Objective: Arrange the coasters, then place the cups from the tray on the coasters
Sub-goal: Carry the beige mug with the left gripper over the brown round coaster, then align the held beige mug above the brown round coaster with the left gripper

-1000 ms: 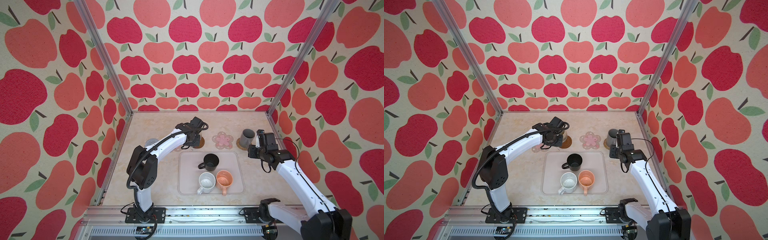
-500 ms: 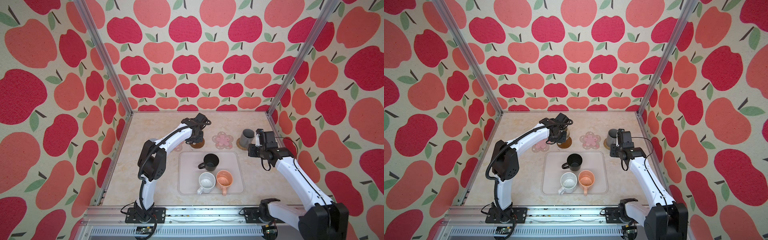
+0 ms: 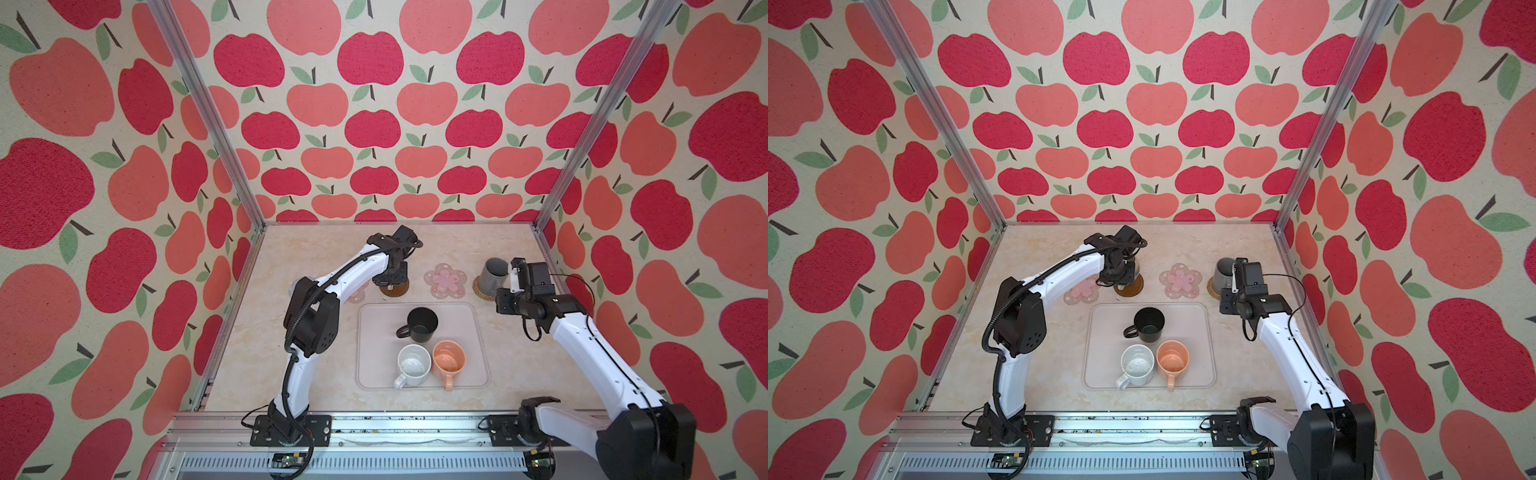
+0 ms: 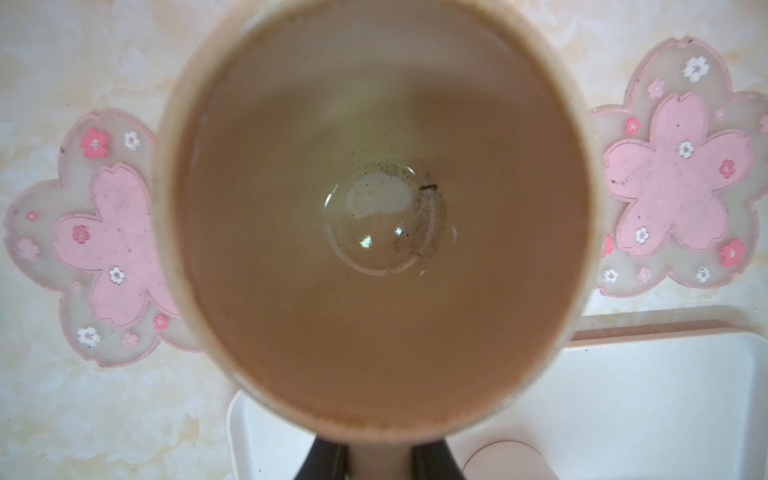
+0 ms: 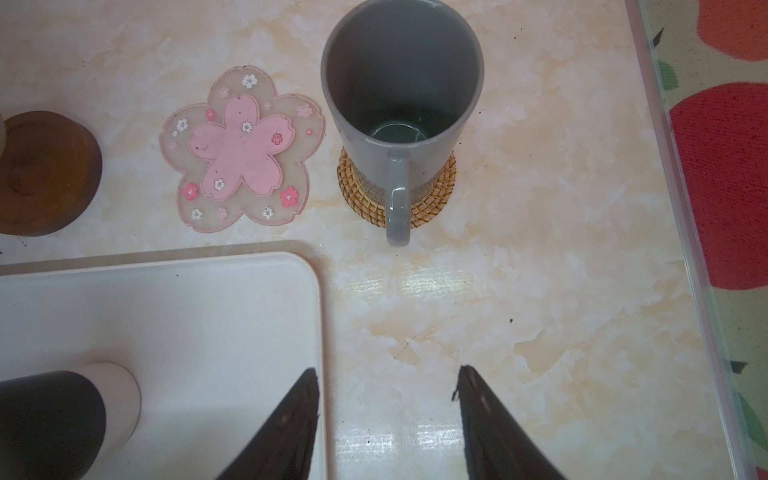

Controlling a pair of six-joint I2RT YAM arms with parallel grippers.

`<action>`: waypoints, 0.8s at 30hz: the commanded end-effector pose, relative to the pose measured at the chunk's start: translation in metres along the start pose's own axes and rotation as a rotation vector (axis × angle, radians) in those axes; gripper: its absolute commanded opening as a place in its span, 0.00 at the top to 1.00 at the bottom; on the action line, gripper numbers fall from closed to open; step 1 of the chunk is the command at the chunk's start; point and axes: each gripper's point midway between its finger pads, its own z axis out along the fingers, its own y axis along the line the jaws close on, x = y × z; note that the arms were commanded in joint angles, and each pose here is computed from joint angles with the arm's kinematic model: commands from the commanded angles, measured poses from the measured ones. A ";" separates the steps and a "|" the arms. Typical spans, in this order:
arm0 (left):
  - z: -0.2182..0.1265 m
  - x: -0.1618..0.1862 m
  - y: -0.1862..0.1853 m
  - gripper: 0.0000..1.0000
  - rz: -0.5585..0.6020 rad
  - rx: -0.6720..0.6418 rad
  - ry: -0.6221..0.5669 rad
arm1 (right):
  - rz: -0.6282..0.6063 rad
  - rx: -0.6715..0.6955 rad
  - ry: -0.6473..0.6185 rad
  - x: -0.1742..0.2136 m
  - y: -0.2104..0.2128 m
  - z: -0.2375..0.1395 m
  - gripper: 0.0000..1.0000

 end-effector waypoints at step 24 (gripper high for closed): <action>0.001 -0.014 -0.017 1.00 -0.071 -0.003 -0.037 | -0.013 -0.023 -0.021 -0.011 0.003 -0.005 0.43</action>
